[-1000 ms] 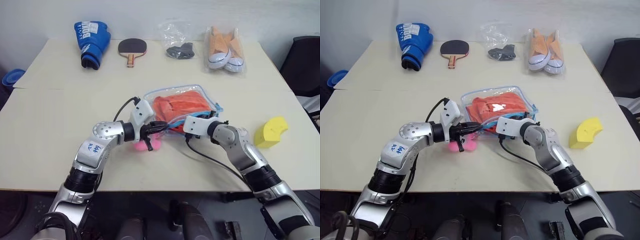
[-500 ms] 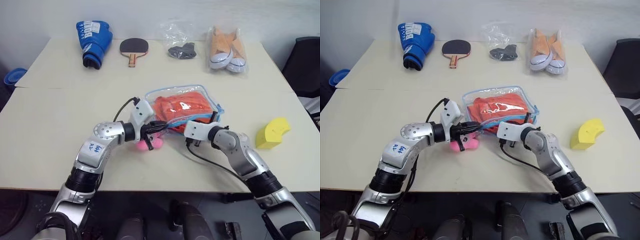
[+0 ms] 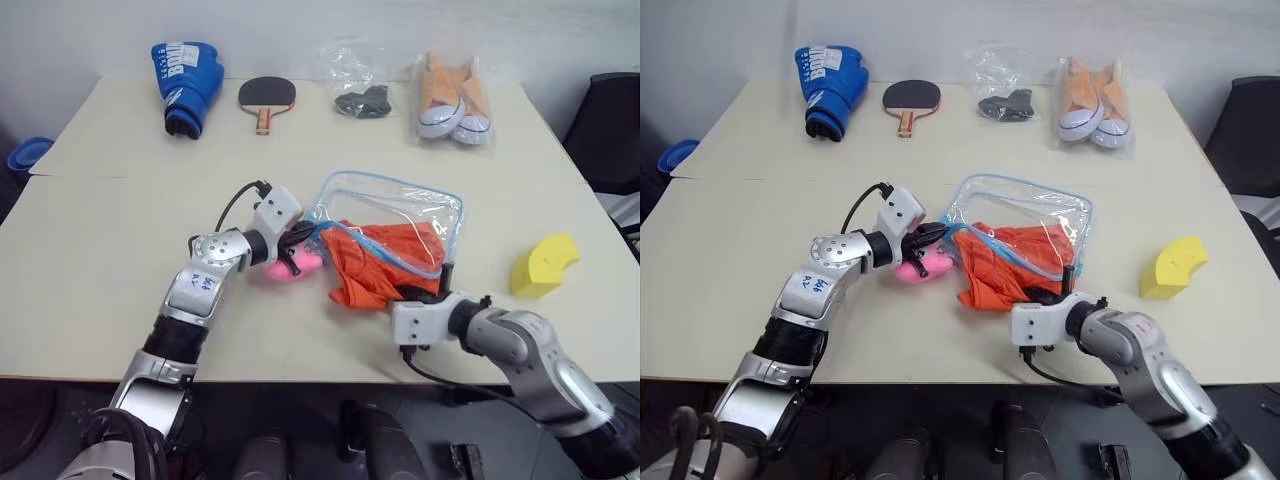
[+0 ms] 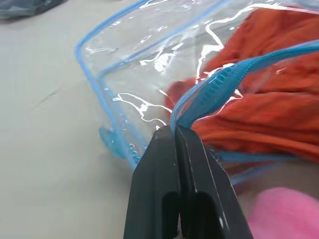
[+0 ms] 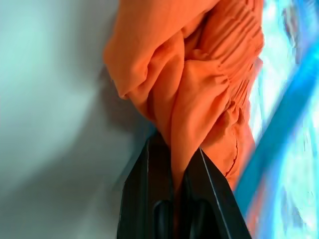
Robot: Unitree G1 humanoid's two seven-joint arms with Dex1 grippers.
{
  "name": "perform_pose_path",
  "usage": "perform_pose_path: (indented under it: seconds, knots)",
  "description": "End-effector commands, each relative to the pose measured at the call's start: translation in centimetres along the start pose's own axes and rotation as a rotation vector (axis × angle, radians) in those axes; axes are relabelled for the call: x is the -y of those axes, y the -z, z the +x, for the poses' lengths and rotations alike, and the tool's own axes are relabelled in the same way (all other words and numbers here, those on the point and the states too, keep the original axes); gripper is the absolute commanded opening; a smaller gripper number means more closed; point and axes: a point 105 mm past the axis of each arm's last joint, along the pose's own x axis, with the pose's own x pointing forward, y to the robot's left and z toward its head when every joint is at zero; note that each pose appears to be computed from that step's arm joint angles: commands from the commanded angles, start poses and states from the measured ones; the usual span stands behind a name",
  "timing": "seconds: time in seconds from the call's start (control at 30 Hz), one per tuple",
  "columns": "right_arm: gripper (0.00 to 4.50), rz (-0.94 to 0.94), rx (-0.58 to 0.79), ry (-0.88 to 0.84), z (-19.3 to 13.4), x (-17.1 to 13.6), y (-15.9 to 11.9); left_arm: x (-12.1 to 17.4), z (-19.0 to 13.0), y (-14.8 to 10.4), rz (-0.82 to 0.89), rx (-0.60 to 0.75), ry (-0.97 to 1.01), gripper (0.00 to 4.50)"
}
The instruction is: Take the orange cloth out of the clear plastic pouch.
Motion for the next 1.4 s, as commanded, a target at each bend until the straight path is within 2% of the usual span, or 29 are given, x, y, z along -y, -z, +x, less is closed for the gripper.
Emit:
perform_pose_path:
  seconds: [0.03, 0.23, 0.33, 0.47, 0.6, 0.67, 0.77, 0.9, 1.0, 1.17, 1.2, 1.27, 1.4]
  knots:
    - [0.05, -0.056, 0.072, -0.014, -1.8, 0.0, -1.1, -3.3, -0.8, 0.9, 0.029, -0.037, -0.117, 0.00]
    - [0.05, -0.041, 0.008, -0.058, -3.5, -0.9, 1.9, -5.9, -1.4, 1.1, 0.089, -0.058, -0.166, 0.00]
    - [0.05, -0.042, -0.072, -0.051, -4.2, -0.7, 4.6, -6.9, -2.2, 1.4, 0.123, -0.080, -0.180, 0.00]
    - [0.05, -0.015, -0.233, -0.008, -6.1, 0.3, 10.0, -9.0, -3.9, 2.0, 0.140, -0.119, -0.233, 0.00]
    - [0.05, 0.006, -0.324, 0.026, -8.0, 0.7, 12.9, -9.2, -4.4, 2.0, 0.135, -0.117, -0.219, 0.00]
    - [0.05, 0.066, -0.392, 0.081, -9.4, 1.2, 14.6, -7.4, -4.1, 1.5, 0.125, -0.077, -0.124, 0.00]
    - [0.05, 0.294, -0.496, 0.239, -11.1, 1.8, 17.0, -3.3, -3.9, 0.3, 0.145, -0.007, 0.065, 0.00]
    - [0.05, 0.390, -0.469, 0.255, -10.1, 0.9, 16.1, -0.6, -4.2, 0.2, 0.193, -0.019, 0.157, 0.00]
    - [0.05, 0.416, -0.449, 0.259, -9.3, 0.7, 15.3, 0.4, -4.5, 0.4, 0.226, -0.037, 0.192, 0.00]
    - [0.00, 0.450, -0.424, 0.266, -8.3, 0.8, 14.0, 0.5, -5.3, 0.9, 0.264, -0.065, 0.235, 1.25]
    - [0.55, 0.453, -0.423, 0.267, -8.3, 0.9, 13.9, 0.5, -5.5, 0.9, 0.265, -0.066, 0.250, 1.57]
    - [1.08, 0.462, -0.419, 0.260, -8.3, 1.0, 13.5, 0.8, -6.1, 0.7, 0.262, -0.060, 0.294, 2.15]
    - [2.41, 0.489, -0.405, 0.240, -9.0, 1.8, 12.4, 0.2, -7.2, -0.1, 0.235, -0.031, 0.318, 3.33]
